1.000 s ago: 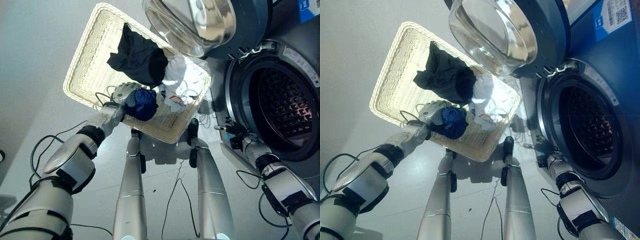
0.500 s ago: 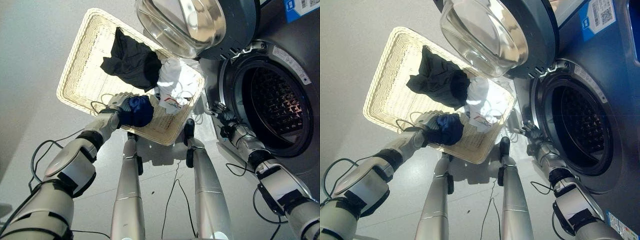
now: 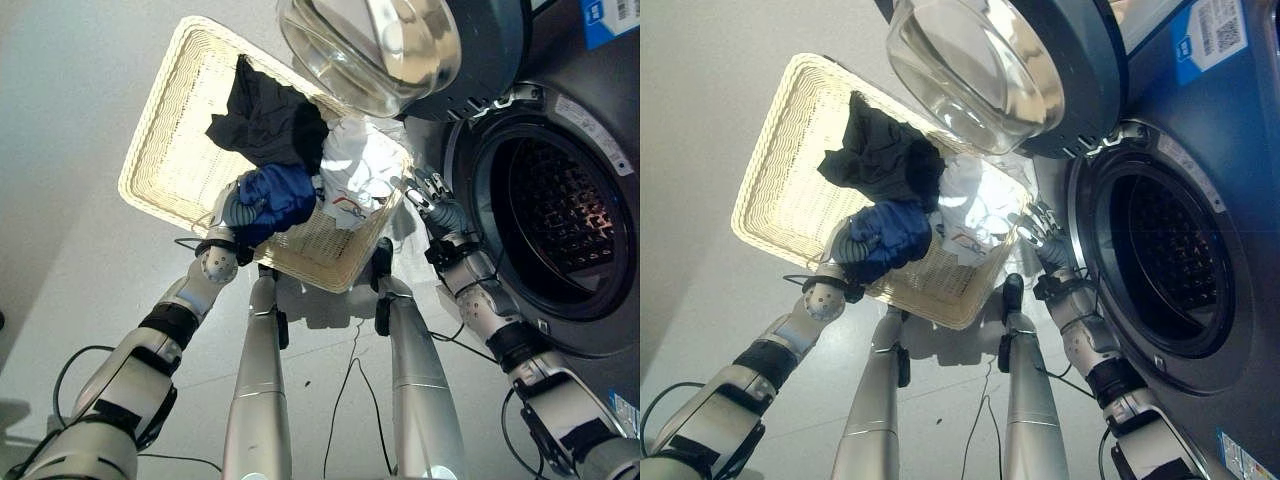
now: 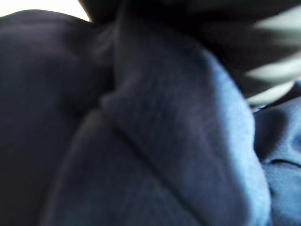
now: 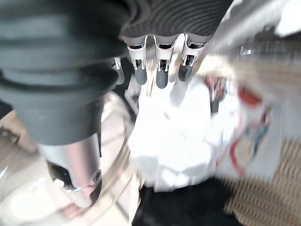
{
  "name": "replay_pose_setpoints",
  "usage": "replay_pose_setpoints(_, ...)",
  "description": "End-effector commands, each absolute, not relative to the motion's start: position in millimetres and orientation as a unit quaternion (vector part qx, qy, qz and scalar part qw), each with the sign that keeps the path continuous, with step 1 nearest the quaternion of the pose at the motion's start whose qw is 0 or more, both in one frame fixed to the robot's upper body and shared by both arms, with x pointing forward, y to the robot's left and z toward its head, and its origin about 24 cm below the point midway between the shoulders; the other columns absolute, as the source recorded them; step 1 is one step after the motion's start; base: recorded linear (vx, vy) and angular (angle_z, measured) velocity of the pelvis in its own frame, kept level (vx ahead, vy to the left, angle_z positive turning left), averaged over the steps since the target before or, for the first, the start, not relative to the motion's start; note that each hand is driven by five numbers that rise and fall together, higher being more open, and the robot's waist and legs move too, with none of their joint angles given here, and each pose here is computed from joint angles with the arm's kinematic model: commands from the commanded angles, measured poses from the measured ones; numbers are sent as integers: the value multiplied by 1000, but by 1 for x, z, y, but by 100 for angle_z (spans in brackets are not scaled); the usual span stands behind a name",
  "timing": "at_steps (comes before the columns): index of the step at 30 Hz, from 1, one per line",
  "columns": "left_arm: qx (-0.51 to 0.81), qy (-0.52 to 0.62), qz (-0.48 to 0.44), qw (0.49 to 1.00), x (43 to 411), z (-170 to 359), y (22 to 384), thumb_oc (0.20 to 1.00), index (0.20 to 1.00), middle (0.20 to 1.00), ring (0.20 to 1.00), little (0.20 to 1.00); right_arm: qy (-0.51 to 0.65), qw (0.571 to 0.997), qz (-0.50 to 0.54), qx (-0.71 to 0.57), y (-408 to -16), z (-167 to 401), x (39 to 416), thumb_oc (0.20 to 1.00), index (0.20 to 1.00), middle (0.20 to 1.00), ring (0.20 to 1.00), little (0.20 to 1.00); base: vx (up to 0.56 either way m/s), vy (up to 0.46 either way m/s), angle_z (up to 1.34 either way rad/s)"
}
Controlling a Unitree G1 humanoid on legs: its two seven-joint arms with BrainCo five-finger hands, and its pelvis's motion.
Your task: Put the clothes into the washing machine.
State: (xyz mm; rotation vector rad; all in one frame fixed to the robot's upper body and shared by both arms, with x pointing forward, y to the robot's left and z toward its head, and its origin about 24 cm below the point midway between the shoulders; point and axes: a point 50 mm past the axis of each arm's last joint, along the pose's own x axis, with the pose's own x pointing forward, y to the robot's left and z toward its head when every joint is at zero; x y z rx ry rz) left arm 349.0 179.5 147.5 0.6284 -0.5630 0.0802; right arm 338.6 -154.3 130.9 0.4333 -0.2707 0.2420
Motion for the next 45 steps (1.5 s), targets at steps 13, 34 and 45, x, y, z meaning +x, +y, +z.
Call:
replay_pose_setpoints(13, 246, -533, -75, 806, 302, 231, 111, 200, 200, 200, 200, 200, -172, 908, 312, 220, -98, 165, 305, 1000, 1000, 1000, 1000, 1000, 3, -16, 1)
replay_pose_setpoints(34, 327, -547, -150, 756, 294, 232, 78, 200, 200, 200, 200, 200, -212, 860, 382, 265, -81, 192, 294, 1000, 1000, 1000, 1000, 1000, 0, 0, 0)
replay_pose_setpoints(45, 344, -547, -150, 748, 295, 233, 77, 200, 200, 200, 200, 200, -267, 839, 387, 276, -84, 210, 289, 200, 200, 200, 200, 200, 0, 0, 0)
